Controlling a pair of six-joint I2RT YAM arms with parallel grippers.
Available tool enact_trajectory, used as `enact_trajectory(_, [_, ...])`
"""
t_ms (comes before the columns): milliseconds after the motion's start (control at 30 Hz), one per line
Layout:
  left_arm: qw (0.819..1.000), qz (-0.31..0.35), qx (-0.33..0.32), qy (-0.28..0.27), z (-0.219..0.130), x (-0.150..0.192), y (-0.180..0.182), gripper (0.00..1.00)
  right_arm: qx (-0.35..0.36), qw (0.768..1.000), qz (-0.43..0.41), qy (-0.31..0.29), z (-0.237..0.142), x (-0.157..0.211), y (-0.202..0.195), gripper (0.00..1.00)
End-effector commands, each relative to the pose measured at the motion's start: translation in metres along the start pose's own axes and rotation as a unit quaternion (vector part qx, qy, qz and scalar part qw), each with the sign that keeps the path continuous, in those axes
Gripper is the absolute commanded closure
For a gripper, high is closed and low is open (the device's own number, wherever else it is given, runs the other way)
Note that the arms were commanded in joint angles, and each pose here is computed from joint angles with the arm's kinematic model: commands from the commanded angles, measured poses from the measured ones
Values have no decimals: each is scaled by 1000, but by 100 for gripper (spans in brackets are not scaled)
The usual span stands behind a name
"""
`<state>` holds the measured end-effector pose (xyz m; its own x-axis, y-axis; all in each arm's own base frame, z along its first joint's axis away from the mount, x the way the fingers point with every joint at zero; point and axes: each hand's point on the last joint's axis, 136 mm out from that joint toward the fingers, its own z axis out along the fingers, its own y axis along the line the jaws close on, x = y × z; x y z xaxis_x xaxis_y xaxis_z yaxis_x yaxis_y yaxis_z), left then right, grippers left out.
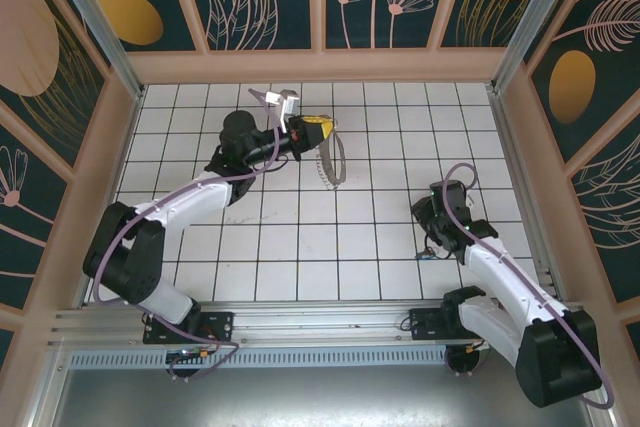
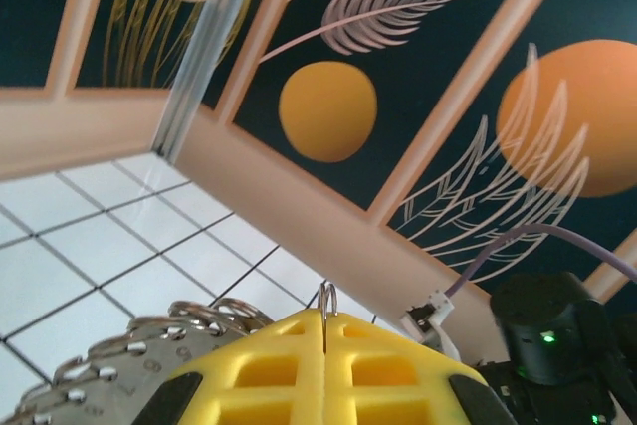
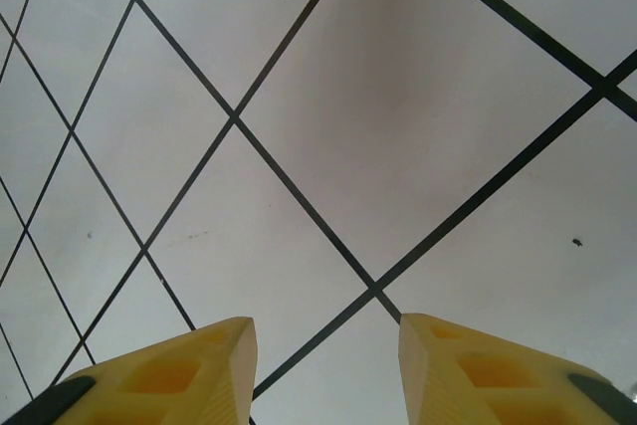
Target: Put the keys on the keyring
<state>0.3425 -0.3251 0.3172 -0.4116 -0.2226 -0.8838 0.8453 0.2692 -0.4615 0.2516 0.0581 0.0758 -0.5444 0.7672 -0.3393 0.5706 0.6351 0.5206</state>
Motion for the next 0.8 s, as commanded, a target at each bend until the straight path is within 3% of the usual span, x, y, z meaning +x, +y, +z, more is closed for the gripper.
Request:
enact_trajectory(0, [995, 75, 56, -27, -7, -21, -36, 100, 29, 999, 13, 5, -1, 8, -20, 57])
enact_trajectory(300, [991, 119, 9, -58, -6, -32, -22, 100, 12, 1000, 26, -9, -4, 4, -19, 57])
enact_trajectory(567, [969, 230, 3, -95, -6, -45, -24, 100, -5, 1000, 27, -13, -1, 2, -14, 56])
enact_trajectory(767, [951, 295, -24, -87, -4, -46, -16, 100, -10, 999, 29, -11, 1, 2, -11, 56])
